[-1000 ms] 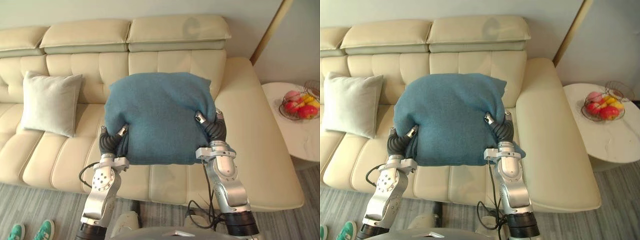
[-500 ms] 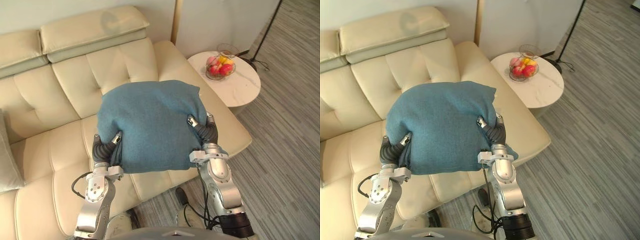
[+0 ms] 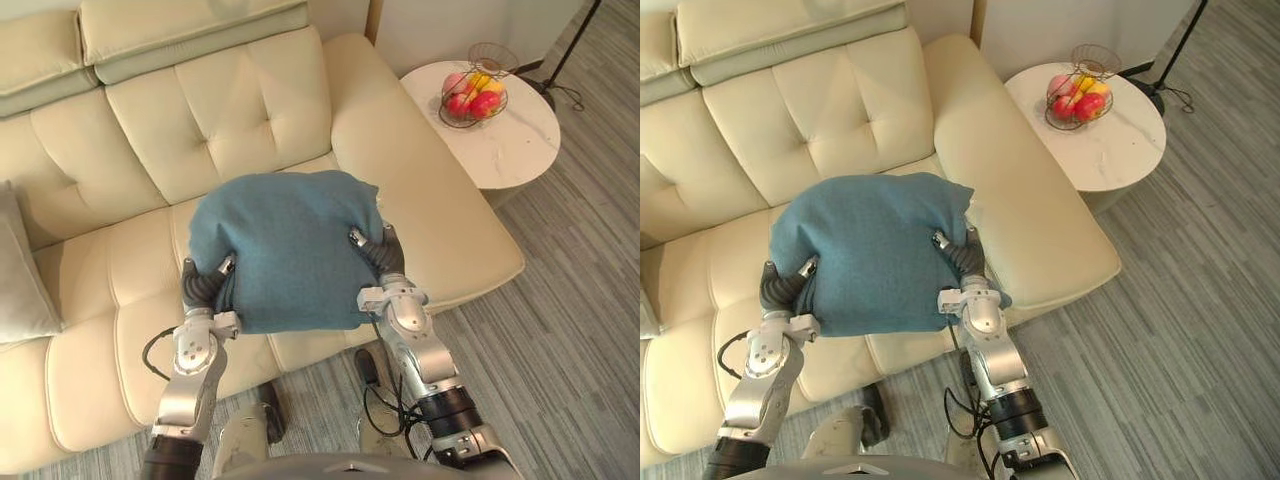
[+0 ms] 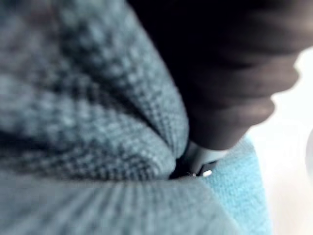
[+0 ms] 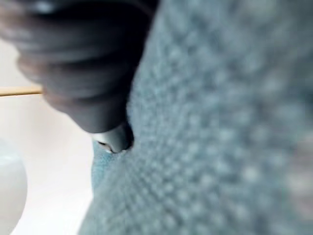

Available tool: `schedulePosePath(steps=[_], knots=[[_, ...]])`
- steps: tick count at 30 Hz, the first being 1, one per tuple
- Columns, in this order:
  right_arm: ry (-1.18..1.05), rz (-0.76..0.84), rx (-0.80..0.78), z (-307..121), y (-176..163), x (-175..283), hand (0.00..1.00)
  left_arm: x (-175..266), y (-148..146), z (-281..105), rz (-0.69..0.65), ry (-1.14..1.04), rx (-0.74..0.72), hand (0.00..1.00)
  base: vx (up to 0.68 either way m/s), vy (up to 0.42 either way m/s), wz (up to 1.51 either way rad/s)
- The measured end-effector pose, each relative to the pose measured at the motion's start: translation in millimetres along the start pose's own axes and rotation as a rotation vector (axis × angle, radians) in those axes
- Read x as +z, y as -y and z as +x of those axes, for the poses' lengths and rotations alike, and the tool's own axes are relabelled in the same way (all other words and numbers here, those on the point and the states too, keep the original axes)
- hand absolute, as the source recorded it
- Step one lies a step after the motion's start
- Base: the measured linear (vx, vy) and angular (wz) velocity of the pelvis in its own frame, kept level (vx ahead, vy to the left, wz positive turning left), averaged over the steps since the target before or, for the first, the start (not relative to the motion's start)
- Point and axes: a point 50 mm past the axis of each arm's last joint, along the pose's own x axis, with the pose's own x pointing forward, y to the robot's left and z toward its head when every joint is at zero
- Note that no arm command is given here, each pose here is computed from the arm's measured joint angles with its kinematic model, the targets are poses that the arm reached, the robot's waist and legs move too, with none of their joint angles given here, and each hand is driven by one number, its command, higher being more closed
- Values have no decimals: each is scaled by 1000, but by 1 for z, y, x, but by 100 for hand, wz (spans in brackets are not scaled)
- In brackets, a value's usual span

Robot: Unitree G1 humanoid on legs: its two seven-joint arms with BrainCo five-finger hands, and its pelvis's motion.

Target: Pick up cushions and gather them together orderly.

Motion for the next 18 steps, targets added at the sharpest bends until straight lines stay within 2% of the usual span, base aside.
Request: schedulePosePath(steps=[7,12,14,18], knots=[[228,-7,4,36,-21,60,100,59,13,39,-49,225,80,100,-125,-54,19],[385,0,-66,55,-26,105,100,100,31,70,-80,341,95,100,-29,-53,29],[505,47,-140,66,-25,145,100,140,47,85,-123,441,90,100,-31,-52,26],[698,100,-218,75,-30,210,100,218,64,93,-220,644,85,100,-44,-41,10]])
